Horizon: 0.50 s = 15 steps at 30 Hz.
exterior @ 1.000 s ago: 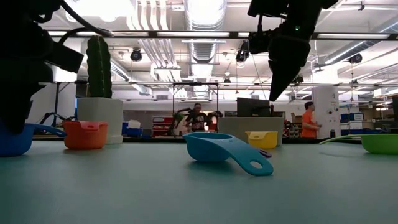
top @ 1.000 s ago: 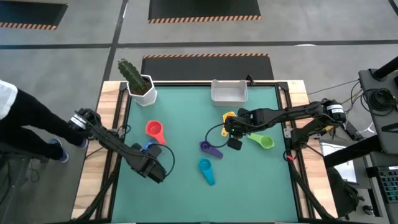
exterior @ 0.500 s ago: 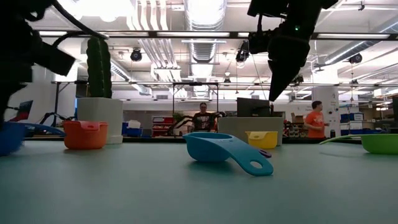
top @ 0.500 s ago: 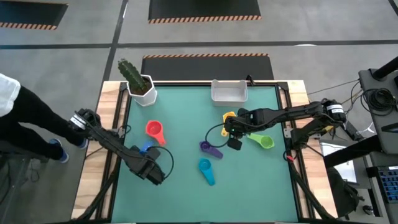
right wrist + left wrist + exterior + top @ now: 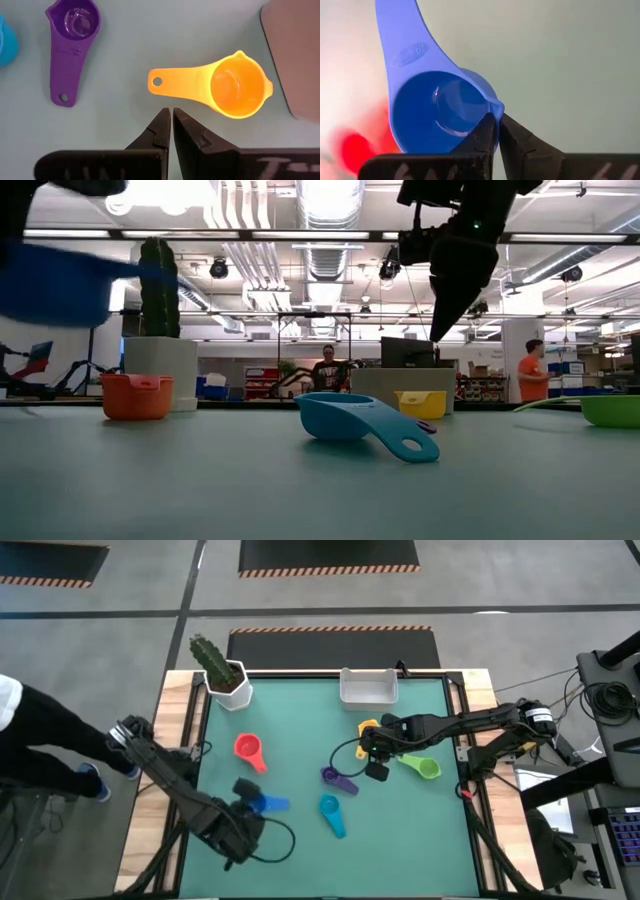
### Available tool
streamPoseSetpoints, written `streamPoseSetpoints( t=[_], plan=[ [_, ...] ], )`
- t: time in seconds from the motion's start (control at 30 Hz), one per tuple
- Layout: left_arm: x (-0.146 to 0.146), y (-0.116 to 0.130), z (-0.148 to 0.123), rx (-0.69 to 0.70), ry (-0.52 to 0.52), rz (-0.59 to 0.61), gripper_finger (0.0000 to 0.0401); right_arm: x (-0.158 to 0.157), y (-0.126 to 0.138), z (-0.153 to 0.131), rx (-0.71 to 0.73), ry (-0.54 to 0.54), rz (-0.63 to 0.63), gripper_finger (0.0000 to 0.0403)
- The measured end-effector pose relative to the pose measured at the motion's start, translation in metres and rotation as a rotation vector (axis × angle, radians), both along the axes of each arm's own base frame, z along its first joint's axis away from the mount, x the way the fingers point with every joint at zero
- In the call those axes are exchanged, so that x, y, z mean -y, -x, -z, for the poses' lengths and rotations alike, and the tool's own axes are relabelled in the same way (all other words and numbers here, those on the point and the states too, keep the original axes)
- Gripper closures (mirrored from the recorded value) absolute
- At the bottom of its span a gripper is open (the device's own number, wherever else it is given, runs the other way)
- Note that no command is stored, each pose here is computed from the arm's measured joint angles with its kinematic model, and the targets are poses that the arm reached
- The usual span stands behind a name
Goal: Nest measuring cups in basket
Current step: Stack the blue measuring cup on top of the red measuring cup
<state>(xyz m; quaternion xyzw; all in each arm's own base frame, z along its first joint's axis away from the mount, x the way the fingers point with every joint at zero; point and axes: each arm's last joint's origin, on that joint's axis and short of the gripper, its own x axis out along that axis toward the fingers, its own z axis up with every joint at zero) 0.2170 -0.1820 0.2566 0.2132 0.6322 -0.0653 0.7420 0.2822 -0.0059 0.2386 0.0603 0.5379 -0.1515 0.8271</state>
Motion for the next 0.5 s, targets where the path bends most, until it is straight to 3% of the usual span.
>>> streamPoseSetpoints(
  t=[0.07, 0.17, 0.5],
  plan=[
    [-0.009, 0.001, -0.004, -0.040, -0.084, 0.117, 0.0400, 0.000, 0.000, 0.000, 0.000, 0.000, 0.000, 0.0394],
    [-0.032, -0.002, -0.009, -0.075, -0.176, 0.126, 0.0400, 0.000, -0.001, 0.000, 0.008, 0.000, 0.000, 0.0394],
    [-0.101, 0.013, -0.021, -0.126, -0.170, 0.208, 0.0401, 0.000, -0.004, -0.002, 0.051, -0.004, 0.007, 0.0394]
  ],
)
